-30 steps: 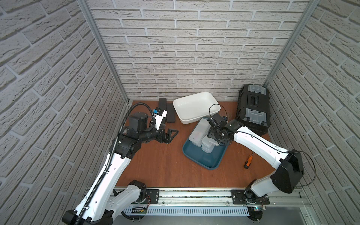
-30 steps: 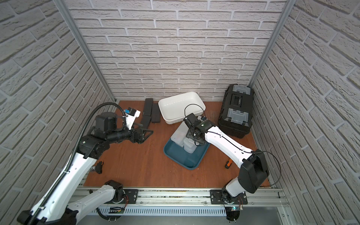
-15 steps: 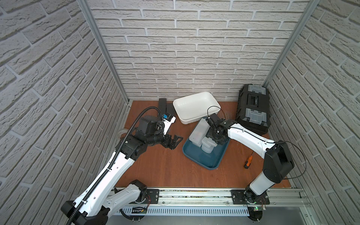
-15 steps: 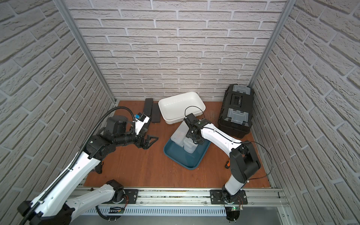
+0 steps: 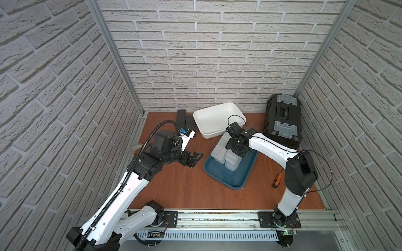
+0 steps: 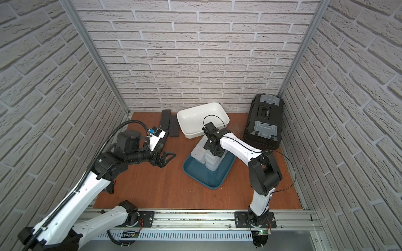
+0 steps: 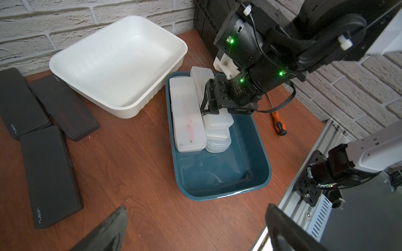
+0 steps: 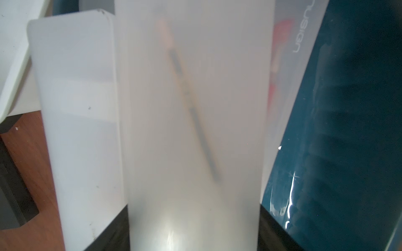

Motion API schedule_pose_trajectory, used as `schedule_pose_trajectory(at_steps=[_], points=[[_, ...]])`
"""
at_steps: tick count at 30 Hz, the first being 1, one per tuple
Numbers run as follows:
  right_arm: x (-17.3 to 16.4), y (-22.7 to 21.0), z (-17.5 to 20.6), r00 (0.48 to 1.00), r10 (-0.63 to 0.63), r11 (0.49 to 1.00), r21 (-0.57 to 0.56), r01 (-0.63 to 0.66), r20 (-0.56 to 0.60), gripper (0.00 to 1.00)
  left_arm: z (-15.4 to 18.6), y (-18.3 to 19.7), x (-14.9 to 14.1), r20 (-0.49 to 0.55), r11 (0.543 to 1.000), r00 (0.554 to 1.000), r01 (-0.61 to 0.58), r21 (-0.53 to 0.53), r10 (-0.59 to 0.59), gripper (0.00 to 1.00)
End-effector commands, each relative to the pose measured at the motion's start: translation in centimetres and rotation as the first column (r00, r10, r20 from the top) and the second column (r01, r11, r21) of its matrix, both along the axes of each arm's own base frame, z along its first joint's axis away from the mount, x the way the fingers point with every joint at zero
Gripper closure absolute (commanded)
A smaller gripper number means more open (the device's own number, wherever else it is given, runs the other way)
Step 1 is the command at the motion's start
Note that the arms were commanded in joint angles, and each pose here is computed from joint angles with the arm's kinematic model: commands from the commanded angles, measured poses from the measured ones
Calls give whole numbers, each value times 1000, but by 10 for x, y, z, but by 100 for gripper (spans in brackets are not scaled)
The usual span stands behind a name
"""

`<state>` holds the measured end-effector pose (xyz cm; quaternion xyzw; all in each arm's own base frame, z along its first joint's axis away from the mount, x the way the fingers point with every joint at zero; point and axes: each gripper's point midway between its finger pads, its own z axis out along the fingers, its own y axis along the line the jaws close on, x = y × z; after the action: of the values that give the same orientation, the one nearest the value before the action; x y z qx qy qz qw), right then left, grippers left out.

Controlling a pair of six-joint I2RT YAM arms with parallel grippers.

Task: Place the pencil cases by color into the storage box
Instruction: Place the pencil case at the storage box.

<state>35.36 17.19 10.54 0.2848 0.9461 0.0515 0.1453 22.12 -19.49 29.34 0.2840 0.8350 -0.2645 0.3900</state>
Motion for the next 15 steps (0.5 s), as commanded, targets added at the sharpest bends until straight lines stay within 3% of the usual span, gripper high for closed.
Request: schedule_pose_trajectory(at_steps=[1, 8, 15], points=[[0, -1, -3, 1000, -25, 1000, 7, 26, -10, 40, 1, 1, -2, 11, 1000, 1000, -6, -11, 6, 2], [-6, -6, -2, 1000, -24, 1000, -13, 23, -19, 37, -1, 0, -4, 1, 1000, 1000, 2, -16, -2, 2], [-9, -6, -4, 999, -3, 1000, -21, 3, -36, 28, -5, 2, 0, -4, 1000, 1000, -14, 3, 14, 2]])
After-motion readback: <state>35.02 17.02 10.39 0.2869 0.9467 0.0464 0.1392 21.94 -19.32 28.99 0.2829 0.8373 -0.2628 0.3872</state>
